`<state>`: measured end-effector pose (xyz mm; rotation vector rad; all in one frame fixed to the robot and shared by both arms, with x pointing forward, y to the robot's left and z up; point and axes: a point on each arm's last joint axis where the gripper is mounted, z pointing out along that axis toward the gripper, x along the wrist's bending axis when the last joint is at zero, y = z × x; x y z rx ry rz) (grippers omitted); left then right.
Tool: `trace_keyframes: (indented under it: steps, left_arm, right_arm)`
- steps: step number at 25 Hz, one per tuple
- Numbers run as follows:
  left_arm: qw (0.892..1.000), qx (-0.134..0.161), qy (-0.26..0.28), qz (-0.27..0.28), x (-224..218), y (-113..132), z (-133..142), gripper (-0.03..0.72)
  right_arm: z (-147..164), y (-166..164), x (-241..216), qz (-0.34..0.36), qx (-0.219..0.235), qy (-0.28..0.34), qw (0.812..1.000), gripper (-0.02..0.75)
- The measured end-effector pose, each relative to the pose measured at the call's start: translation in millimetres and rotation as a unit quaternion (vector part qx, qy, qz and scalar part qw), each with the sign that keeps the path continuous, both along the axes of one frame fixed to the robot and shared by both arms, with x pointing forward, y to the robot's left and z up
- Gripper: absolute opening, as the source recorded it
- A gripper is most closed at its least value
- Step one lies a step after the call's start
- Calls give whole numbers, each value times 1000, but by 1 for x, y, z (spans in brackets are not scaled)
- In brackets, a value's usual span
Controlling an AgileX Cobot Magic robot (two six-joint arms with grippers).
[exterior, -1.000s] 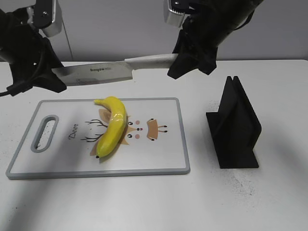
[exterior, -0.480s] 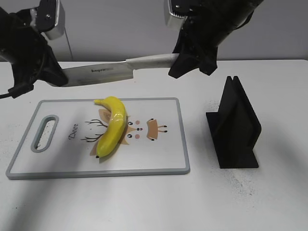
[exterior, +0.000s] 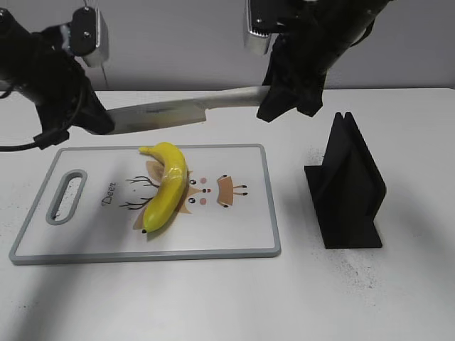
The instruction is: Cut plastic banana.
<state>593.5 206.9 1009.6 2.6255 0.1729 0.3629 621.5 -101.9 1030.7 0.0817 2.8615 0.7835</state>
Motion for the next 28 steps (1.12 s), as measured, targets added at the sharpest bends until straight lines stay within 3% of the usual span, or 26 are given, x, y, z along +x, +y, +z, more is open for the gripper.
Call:
trace_keyframes:
  steps: [4, 8, 12, 23, 28]
  left_arm:
    - [999, 6, 43, -3, 9, -8, -36, -14]
    - [996, 24, 84, -3, 18, -15, -86, -14]
    - [996, 26, 86, -7, 23, -19, -95, -10]
    - [998, 26, 65, -7, 20, -20, -82, -9]
    - [999, 17, 26, -9, 14, -20, -49, -9]
  right_arm:
    - [-31, 2, 6, -5, -22, 41, 999, 165]
    - [-97, 5, 16, -10, -52, 110, 993, 167]
    - [-125, 2, 21, -8, -68, 143, 987, 175]
    - [-108, 1, 19, -12, -66, 126, 990, 175]
    - [-73, -1, 15, -12, -55, 88, 994, 175]
